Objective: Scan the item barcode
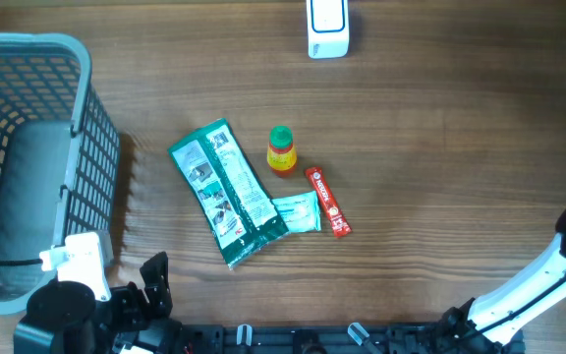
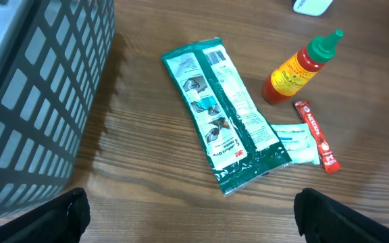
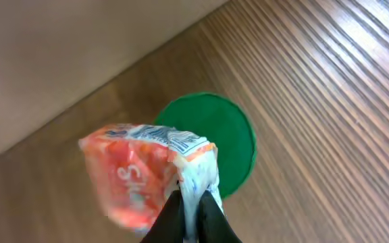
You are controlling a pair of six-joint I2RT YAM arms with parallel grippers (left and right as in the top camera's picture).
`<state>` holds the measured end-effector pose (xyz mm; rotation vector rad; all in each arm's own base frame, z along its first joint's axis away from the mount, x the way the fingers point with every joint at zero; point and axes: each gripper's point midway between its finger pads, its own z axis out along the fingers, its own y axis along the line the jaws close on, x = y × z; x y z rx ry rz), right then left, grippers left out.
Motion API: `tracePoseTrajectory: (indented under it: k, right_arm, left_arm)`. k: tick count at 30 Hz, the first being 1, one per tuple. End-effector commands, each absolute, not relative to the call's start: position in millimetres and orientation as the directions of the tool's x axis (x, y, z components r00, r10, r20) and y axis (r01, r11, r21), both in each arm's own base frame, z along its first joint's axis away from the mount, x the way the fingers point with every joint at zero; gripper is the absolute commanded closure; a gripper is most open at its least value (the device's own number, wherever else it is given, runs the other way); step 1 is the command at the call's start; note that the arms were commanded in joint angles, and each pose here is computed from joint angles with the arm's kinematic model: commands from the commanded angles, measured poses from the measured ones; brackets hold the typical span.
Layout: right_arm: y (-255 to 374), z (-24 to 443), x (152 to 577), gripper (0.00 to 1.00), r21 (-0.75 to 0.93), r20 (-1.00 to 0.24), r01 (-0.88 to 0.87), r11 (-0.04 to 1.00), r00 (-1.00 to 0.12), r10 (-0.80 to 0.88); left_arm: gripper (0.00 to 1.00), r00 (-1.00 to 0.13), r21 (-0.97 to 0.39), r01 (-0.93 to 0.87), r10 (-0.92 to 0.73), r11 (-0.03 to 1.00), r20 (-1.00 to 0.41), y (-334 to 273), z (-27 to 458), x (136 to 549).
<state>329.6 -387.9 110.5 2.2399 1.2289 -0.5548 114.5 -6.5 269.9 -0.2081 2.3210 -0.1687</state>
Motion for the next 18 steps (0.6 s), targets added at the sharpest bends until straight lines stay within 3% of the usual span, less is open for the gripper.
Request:
tracePoseTrajectory:
  k: [1,11,14,17,18]
  right_arm:
    - [-385,101,344,0.95,0.243,-0.541,0.887,-0.392,0.459,0.705]
    - [-364,97,389,0.95,0.273,-0.468,0.942,-0.195,0.307,0.829]
    - [-369,102,366,0.95,0.168,-0.581,0.958,-0.233,0.287,0.762]
    - [-376,102,344,0.95,0.102,-0.606,0.958,-0.269,0.275,0.746]
    - [-376,101,341,0.85,0.094,-0.603,0.957,-0.273,0.273,0.75]
  left_arm:
    - [0.0,-0.679,-0.193,-0.107,-0.213,0.975,-0.703,-6,270,115]
    - [0.0,-0.679,-0.193,-0.107,-0.213,0.975,-0.703,-6,270,115]
    - [0.0,-0.679,-0.193,-0.107,-0.213,0.975,-0.703,-6,270,115]
    - [0.0,-0.679,-0.193,-0.107,-0.213,0.975,-0.703,-6,270,115]
    - [0.0,-0.679,-0.193,-0.107,-0.213,0.975,-0.703,-6,270,115]
